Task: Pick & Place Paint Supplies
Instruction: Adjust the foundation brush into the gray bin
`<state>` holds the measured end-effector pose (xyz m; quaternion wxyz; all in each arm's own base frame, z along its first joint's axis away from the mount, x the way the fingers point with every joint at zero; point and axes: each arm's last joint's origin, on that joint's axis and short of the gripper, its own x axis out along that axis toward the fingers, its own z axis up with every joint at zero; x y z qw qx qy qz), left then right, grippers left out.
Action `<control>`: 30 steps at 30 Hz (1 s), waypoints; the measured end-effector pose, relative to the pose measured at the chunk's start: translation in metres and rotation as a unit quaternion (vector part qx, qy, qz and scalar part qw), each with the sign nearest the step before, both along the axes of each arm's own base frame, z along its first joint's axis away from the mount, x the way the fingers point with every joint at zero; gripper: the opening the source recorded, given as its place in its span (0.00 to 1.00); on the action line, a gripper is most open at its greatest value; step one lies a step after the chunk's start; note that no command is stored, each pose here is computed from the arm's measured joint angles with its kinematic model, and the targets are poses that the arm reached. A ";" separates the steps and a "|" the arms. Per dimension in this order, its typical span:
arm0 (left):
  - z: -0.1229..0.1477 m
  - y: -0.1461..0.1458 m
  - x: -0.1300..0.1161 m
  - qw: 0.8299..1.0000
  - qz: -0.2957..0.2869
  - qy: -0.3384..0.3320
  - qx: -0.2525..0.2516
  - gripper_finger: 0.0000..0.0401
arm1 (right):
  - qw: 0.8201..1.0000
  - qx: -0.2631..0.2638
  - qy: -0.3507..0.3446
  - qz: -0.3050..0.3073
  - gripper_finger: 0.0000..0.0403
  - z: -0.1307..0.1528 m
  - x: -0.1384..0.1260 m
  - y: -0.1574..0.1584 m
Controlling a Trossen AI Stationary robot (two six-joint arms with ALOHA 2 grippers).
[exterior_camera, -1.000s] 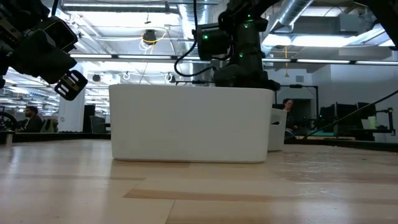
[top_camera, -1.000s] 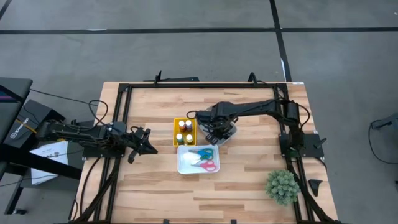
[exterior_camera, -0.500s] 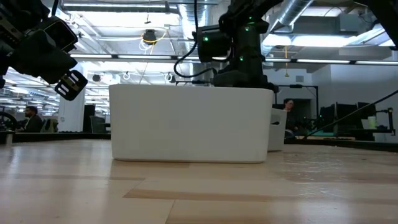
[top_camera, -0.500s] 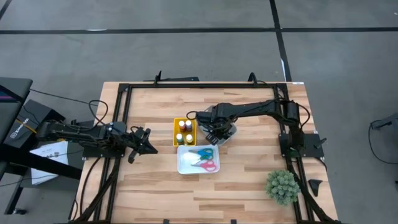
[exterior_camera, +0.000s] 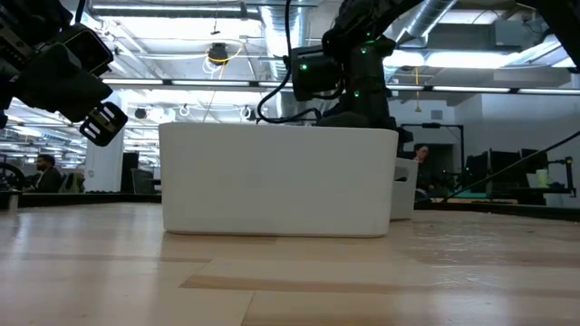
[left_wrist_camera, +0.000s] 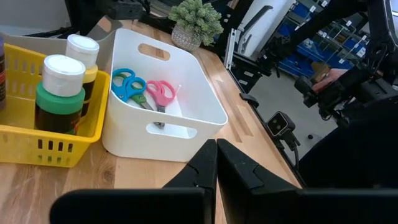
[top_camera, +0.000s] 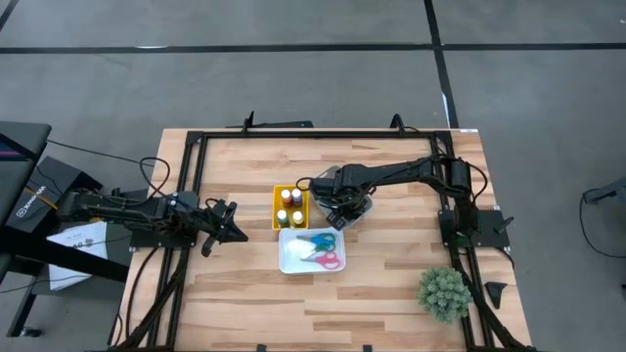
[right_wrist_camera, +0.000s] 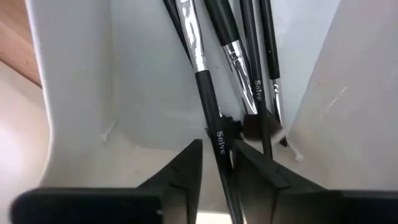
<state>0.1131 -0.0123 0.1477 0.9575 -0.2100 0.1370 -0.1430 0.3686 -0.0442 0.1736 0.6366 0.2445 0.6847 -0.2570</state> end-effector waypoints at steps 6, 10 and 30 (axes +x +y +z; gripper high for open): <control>0.000 0.000 0.000 1.000 -0.002 0.000 0.000 0.01 | 1.000 -0.004 -0.002 -0.002 0.05 0.000 0.000 0.000; 0.000 0.000 0.000 1.000 -0.002 0.000 -0.001 0.01 | 1.000 -0.017 0.000 -0.013 0.04 0.000 0.000 -0.001; 0.000 0.000 0.000 1.000 0.001 0.000 0.000 0.01 | 0.997 -0.035 -0.063 -0.042 0.04 0.009 0.008 -0.008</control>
